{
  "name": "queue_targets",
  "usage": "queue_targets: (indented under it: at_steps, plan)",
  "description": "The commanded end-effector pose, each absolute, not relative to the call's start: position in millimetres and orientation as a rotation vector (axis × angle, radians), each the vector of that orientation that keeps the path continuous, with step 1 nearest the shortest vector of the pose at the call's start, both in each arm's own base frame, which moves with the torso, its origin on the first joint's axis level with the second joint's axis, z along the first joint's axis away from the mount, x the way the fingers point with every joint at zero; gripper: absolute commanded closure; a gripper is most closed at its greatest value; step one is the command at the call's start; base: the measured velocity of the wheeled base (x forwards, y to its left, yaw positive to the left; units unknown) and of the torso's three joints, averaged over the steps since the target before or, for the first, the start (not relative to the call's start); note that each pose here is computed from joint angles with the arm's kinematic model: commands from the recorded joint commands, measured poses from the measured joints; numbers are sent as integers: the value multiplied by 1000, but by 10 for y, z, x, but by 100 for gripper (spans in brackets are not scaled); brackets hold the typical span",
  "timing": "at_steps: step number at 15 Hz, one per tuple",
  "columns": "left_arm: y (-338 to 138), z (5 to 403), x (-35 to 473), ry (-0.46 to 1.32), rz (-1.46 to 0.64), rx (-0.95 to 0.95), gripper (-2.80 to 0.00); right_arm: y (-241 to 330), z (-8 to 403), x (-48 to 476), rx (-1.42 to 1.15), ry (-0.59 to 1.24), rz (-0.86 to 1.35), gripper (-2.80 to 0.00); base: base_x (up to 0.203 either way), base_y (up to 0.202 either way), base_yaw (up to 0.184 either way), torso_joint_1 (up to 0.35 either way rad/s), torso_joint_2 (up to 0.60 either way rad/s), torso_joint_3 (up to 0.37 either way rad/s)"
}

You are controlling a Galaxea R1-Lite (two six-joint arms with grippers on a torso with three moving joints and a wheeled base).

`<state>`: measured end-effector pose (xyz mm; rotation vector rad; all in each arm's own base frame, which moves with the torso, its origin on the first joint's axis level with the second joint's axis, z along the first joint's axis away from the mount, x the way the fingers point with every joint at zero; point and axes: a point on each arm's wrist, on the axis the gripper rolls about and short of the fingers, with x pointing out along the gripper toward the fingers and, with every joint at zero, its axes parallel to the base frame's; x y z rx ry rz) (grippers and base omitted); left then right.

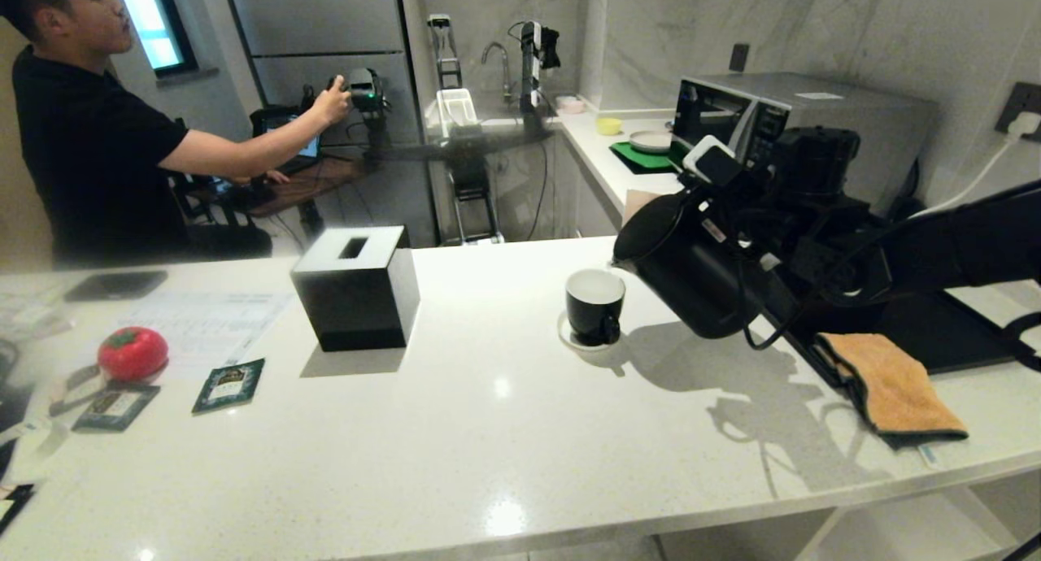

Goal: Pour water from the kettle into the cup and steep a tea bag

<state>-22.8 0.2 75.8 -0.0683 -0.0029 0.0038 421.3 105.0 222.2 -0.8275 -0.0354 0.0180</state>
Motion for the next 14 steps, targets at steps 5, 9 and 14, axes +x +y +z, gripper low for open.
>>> queue_targets:
  at_steps: [5,9,14]
  plan:
    - [2,758,-228,-3,4,-69,0,1075,2175,4221,-865,-33,29,0,0,0,0,0,0,0]
    - [2,758,-227,-2,5,-69,0,1077,2168,4224,-871,-33,34,0,0,0,0,0,0,0]
    - [2,758,-228,-3,5,-69,0,1078,2160,4227,-892,-33,33,0,0,0,0,0,0,0]
